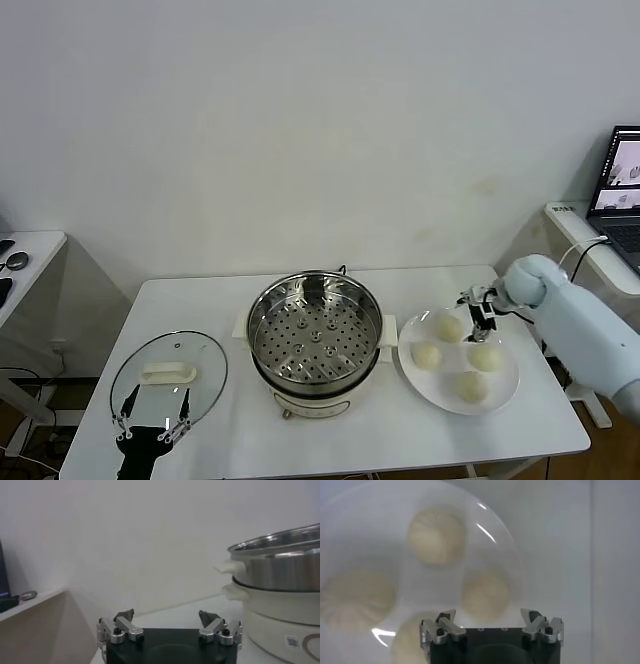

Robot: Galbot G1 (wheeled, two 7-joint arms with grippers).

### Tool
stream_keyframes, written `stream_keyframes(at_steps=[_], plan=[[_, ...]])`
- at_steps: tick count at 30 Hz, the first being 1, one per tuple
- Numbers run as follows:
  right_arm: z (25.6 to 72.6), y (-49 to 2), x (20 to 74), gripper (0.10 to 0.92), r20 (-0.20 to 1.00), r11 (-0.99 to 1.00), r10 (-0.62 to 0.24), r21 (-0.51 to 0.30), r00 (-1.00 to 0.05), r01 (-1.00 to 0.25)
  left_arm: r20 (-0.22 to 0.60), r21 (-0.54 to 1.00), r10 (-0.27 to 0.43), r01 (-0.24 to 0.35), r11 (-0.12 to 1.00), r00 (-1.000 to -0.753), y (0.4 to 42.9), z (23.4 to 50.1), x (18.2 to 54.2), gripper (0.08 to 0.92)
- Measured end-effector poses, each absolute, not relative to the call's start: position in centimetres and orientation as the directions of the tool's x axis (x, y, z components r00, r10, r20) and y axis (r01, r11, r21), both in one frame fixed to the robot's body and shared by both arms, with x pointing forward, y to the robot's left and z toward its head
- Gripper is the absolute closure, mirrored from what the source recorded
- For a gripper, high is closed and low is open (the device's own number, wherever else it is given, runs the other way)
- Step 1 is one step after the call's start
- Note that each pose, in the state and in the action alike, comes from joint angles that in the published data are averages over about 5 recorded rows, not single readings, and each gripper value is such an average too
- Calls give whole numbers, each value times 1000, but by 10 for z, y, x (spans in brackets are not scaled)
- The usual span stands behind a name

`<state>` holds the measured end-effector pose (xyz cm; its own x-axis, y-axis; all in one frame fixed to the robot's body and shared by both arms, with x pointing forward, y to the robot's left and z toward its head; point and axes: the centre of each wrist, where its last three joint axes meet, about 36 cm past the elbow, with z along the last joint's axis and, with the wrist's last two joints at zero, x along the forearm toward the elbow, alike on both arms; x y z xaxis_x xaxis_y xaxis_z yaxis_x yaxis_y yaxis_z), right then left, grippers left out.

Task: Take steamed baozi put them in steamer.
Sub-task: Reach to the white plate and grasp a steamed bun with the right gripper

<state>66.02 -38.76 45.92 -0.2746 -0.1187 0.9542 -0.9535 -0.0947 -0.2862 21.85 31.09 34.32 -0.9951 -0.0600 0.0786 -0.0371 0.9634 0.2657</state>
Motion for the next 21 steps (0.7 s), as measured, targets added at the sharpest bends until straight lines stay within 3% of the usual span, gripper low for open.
stream_keyframes(at_steps=[10,21], plan=[[446,-371,671,269,961,-109,-94,-270,-261,-957,65,272,-67,-47,961,-996,314,343,222,177],[443,-365,673,504,965,-125,-70,-261,-253,-957,56,281,-77,-58,958,-995,318,346,223,177]])
